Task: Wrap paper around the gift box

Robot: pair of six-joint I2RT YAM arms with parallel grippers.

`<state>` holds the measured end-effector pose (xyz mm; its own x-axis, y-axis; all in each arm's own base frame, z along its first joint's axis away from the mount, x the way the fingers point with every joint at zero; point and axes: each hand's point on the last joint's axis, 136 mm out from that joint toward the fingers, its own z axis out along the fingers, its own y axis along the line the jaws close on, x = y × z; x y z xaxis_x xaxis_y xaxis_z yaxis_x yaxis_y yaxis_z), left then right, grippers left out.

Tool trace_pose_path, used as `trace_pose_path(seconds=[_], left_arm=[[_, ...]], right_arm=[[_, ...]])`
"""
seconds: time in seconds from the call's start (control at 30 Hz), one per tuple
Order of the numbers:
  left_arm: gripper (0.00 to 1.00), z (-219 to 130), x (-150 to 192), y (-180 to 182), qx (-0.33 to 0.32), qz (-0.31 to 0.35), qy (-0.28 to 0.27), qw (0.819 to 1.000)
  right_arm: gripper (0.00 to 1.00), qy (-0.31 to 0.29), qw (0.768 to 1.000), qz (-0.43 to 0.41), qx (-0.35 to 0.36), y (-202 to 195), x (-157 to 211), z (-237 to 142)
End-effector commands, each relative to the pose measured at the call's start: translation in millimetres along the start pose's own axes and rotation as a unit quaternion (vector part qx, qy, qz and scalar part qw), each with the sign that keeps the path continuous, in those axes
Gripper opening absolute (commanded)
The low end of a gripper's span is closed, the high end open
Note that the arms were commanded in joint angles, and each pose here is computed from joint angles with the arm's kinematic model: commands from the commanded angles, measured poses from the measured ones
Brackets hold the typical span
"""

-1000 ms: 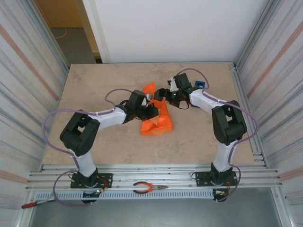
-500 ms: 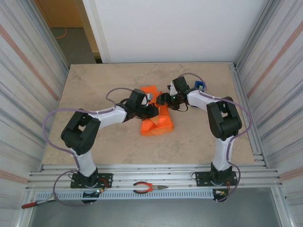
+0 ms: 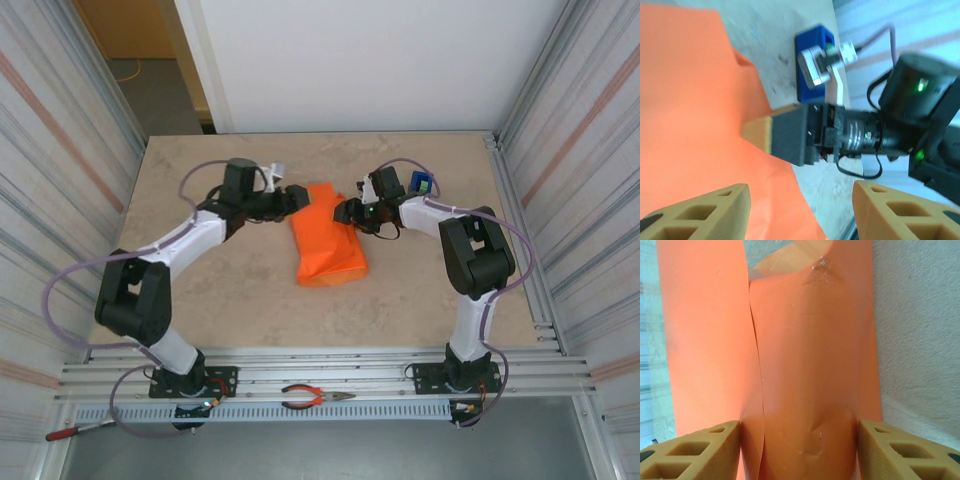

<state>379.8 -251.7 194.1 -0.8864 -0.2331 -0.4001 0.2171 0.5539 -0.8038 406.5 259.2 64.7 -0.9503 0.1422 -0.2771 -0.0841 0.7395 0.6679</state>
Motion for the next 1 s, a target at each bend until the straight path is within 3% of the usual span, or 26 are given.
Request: trace_pose_path(seconds=[0.0, 0.23, 0.6, 0.97], left_arm=[[0.57, -16.8, 3.2, 40.9, -0.037, -0.044, -0.017, 0.998], [0.59, -12.8, 30.3, 94.7, -0.101, -0.073, -0.005, 0.992], [0.63, 26.5, 47.5, 96.4, -0.104, -0.054, 0.036, 0.992], [0.63, 43.0, 59.3, 102.1, -0.137, -0.013, 0.086, 0.987]], right_arm=[[0.56, 0.021, 0.999, 0.043, 0.026, -19.5, 23.1, 1.9], [0.54, 0.01, 0.997, 0.068, 0.02, -21.8, 32.8, 2.5], [0.54, -0.022, 0.993, 0.099, 0.053, -22.8, 39.6, 8.6], [0.54, -0.022, 0.992, 0.111, 0.056, -19.5, 39.7, 13.4]])
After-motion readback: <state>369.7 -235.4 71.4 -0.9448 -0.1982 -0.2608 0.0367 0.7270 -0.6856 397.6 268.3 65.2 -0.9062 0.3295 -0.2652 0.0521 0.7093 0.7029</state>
